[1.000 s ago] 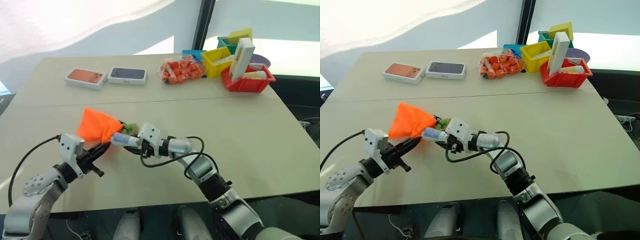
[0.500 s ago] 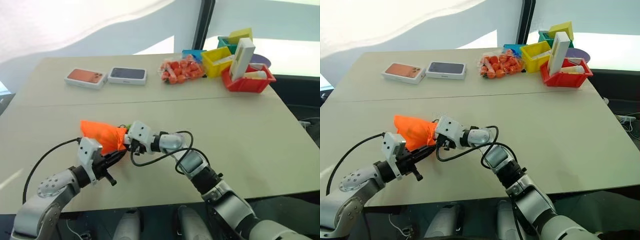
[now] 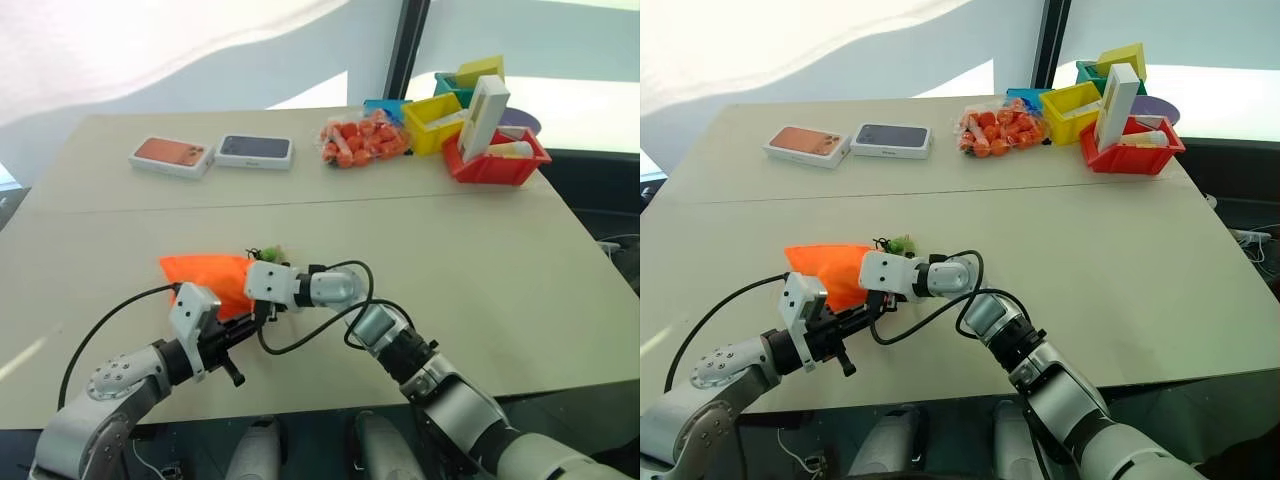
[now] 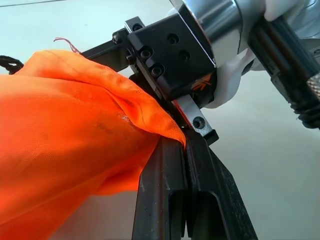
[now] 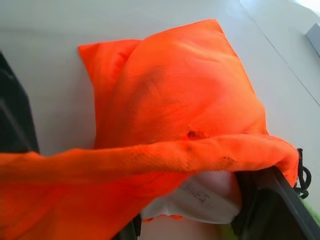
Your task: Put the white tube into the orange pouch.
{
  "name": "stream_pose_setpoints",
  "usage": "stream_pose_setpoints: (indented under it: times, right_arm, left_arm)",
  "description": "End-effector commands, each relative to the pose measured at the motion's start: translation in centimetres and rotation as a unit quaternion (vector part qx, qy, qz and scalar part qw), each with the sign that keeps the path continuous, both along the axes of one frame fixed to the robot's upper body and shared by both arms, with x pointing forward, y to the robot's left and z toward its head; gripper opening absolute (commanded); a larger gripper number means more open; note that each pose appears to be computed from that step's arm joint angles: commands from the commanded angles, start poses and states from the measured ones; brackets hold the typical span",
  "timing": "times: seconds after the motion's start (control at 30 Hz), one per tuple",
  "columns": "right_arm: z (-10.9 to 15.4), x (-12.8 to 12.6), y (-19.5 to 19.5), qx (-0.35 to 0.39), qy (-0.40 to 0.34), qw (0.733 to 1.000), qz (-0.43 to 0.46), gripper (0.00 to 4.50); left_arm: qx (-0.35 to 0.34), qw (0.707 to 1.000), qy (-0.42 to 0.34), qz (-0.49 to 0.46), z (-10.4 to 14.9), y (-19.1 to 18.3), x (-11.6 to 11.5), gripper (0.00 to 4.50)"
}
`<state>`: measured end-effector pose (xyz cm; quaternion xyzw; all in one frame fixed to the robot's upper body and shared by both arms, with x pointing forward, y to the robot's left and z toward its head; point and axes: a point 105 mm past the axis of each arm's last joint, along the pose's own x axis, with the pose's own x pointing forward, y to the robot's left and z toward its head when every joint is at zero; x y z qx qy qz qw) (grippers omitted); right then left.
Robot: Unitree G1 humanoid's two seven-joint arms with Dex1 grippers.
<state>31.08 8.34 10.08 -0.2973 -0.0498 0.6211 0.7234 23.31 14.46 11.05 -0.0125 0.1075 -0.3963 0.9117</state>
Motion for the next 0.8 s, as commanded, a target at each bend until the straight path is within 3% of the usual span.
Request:
stream_pose_setpoints:
  times: [0.03, 0.2, 0.5, 0.8]
  right_arm:
    - [2.8, -2.8, 2.6, 0.044, 0.002, 0.996, 0.081, 2.53]
    - [3.3, -2.7, 0.2, 0.06, 0.023, 0.995, 0.081, 4.45]
    - [4.2, -3.0, -5.3, 0.078, 0.123, 0.987, 0.068, 4.45]
    - [3.0, -0.1, -6.7, 0.088, 0.118, 0.988, -0.043, 4.45]
  left_arm:
    - [-0.007, 0.999, -0.028, -0.02, 1.4, -0.8, -0.5, 0.0]
    - [0.01, 1.0, -0.005, 0.005, 0.5, 1.5, -0.9, 0.0]
    - [0.034, 0.997, 0.02, 0.064, -0.4, 6.3, -1.3, 0.0]
    - [0.07, 0.987, 0.03, 0.142, -0.7, 12.8, -1.4, 0.0]
